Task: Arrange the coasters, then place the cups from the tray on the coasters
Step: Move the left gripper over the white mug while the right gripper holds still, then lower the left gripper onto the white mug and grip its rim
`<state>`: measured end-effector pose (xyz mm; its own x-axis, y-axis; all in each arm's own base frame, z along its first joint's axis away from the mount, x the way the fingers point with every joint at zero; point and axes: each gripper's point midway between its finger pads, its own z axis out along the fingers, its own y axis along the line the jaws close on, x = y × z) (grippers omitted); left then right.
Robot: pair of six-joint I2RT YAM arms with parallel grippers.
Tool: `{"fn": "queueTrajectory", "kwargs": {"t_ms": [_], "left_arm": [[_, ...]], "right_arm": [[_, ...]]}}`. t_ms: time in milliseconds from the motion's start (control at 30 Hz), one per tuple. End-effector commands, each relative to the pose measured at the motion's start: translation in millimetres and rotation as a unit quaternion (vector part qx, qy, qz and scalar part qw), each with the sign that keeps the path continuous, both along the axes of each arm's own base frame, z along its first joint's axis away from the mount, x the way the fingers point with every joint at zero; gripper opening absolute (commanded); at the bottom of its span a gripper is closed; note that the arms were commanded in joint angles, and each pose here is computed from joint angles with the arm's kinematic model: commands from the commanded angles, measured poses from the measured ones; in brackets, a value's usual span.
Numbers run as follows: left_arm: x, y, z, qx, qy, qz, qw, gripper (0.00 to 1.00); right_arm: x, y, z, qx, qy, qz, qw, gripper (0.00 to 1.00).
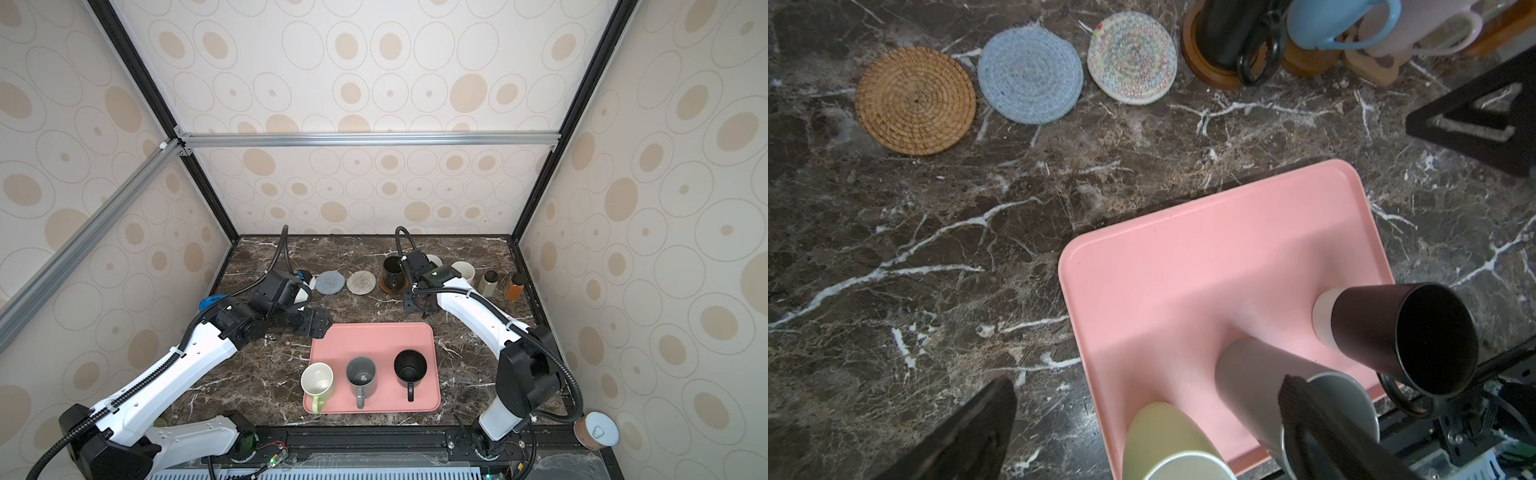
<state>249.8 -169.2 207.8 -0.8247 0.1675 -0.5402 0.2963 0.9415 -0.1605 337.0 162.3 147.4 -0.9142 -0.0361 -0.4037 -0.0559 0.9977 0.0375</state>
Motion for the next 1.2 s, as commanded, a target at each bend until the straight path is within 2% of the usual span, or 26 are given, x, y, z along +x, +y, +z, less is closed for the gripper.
{"fn": "queueTrajectory", "kwargs": {"t_ms": [0,300,800,967,1167], "left_arm": [[-12,4,11,0.009,0.006,-0.009,1.0,0.99],[-41,-10,10,-0.021,0.045,-0.057,0.997,0.98],[-104,-4,-13,0.014,0.152,-0.092,0.984,0.91],[-117,-4,-24,0.041,0.169,-0.084,0.981,0.89],[-135,-7,-42,0.046,0.19,-0.059,0.979,0.86]], "right_arm": [[0,-3,-2,-0.004,0.005,0.004,1.0,0.48],[3,0,-4,-0.002,0.008,0.014,1.0,0.48],[2,-3,-7,-0.011,0.005,0.018,1.0,0.48],[2,-3,-10,-0.012,0.005,0.022,1.0,0.48],[0,-5,-13,-0.01,0.001,0.029,1.0,0.48]]}}
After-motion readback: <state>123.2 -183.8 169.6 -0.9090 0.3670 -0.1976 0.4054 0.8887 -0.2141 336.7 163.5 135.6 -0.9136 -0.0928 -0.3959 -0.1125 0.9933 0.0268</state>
